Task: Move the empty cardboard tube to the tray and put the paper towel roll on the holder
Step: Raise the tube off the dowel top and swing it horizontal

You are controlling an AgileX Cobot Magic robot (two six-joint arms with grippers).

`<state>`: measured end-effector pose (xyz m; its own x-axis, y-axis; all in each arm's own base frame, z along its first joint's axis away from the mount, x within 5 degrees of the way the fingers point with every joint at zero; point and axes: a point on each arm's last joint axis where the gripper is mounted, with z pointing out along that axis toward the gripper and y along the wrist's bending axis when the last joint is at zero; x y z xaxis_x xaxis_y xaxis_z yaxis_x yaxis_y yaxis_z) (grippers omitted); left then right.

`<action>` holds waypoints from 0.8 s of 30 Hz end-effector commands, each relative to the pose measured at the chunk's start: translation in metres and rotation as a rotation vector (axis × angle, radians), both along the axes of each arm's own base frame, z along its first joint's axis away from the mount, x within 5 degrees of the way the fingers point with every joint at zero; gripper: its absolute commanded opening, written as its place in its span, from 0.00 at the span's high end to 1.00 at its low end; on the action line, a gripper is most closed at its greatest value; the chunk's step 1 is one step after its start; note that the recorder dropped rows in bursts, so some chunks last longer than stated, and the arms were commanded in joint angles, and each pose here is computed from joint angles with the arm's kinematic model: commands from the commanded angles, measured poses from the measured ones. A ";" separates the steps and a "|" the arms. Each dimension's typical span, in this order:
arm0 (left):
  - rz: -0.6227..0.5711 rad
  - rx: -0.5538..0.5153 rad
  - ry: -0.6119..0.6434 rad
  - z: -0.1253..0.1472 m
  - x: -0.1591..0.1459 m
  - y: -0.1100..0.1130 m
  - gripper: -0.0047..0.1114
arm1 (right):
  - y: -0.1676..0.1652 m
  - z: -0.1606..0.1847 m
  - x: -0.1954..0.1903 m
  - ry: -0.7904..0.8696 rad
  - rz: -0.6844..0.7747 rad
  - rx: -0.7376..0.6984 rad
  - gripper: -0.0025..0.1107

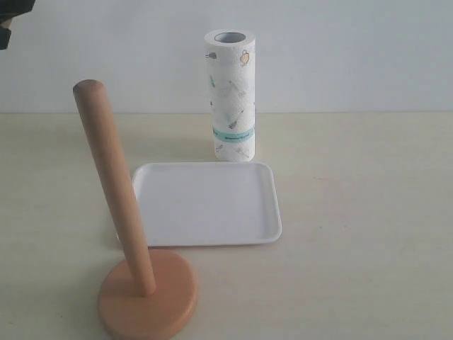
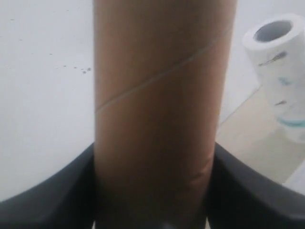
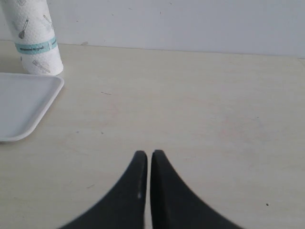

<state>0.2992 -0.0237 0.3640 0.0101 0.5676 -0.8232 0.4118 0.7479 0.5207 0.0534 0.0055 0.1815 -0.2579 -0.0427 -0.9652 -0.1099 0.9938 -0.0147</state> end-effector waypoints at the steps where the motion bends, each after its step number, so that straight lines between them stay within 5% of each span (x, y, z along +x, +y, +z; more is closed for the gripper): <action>1: 0.096 0.143 -0.050 -0.003 0.003 0.004 0.92 | 0.000 0.001 0.000 -0.010 -0.003 0.003 0.95; 9: 0.138 0.493 -0.048 -0.040 -0.005 -0.024 0.92 | 0.000 0.001 0.000 -0.010 -0.003 0.003 0.95; 14: 0.120 0.424 -0.013 -0.046 -0.008 -0.039 0.92 | 0.000 0.001 0.000 -0.010 -0.003 0.003 0.95; 18: 0.212 0.624 0.129 -0.073 -0.003 -0.034 0.92 | 0.000 0.001 0.000 -0.010 -0.003 0.003 0.95; 21: 0.136 0.785 0.282 -0.093 -0.004 -0.036 0.92 | 0.000 0.001 0.000 -0.010 -0.003 0.003 0.95; 24: 0.098 0.678 0.383 -0.095 -0.004 -0.045 0.92 | 0.000 0.001 0.000 -0.010 -0.003 0.003 0.95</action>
<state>0.2969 -0.0607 0.2697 -0.2543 0.9488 -0.1877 0.5367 0.2998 0.7887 0.0534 0.0055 0.1815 -0.2579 -0.0427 -0.9652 -0.1099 0.9938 -0.0147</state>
